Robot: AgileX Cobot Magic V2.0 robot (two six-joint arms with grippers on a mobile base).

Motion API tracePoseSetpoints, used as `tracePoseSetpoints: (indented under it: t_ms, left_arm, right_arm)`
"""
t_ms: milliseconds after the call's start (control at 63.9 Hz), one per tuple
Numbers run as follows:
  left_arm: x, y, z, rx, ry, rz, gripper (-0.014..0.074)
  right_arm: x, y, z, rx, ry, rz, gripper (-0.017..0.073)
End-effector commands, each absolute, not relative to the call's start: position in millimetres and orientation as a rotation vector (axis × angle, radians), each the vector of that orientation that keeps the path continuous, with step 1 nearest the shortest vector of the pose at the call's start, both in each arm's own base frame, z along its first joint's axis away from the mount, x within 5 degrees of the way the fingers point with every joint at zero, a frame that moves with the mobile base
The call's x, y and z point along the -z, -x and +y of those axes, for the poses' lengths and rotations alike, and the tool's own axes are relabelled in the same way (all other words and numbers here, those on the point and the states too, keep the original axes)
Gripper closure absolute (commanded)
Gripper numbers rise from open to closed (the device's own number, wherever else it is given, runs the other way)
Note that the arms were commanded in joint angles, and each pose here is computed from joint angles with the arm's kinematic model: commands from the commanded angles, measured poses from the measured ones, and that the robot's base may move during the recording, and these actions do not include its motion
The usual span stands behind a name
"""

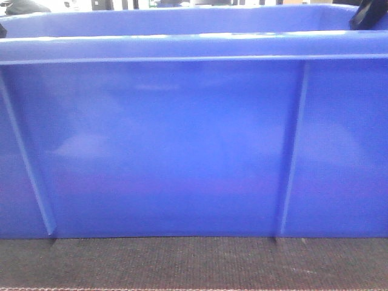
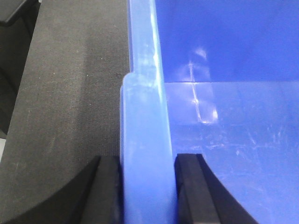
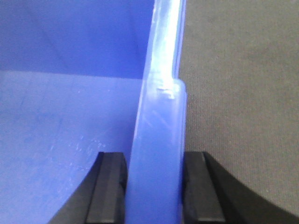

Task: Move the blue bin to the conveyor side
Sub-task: 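Lower the blue bin onto the dark conveyor belt with both grippers, then open both grippers and lift them off the bin rim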

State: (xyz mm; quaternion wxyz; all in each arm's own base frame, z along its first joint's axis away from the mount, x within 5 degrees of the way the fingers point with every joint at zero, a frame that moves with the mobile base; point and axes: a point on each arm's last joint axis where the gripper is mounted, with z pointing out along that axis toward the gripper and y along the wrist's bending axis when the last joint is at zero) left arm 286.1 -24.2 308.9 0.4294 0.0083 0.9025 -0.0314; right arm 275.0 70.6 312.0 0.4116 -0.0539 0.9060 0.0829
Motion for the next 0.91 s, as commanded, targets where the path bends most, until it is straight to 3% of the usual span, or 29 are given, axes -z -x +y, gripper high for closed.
tracePoseSetpoints:
  t_ms: [0,250,297,454,579,782,892]
  left_arm:
    - [-327.1,-292.0,-25.6,0.089,-0.028,2.113,0.0612]
    - [-329.2,-293.2,-25.7,0.091,-0.027,2.086,0.0582]
    - [-329.2,-293.2,-25.7,0.091,-0.027,2.086,0.054]
    - [-328.8,-293.0,-25.7,0.09,-0.028,2.09,0.0277]
    - [-330.0,-293.7,-25.8,0.091,-0.027,2.075,0.0158]
    - [-348.6,-287.7,-25.3,0.095,-0.026,2.003,0.0155]
    - [-374.3,-272.3,-23.9,0.1,-0.025,1.915,0.0276]
  right_arm:
    - [-329.1,-283.1,73.4,-0.212,0.164,2.129,0.064]
    - [-328.8,-286.0,74.2,-0.214,0.162,2.11,0.0621]
    - [-329.0,-286.1,74.2,-0.214,0.162,2.108,0.0546]
    - [-329.0,-286.1,74.2,-0.214,0.162,2.108,0.0225]
    - [-329.8,-285.7,74.1,-0.215,0.162,2.103,0.0128]
    - [-354.7,-279.8,72.6,-0.221,0.159,2.063,0.0125]
    - [-382.4,-271.7,70.6,-0.227,0.157,2.023,0.0161]
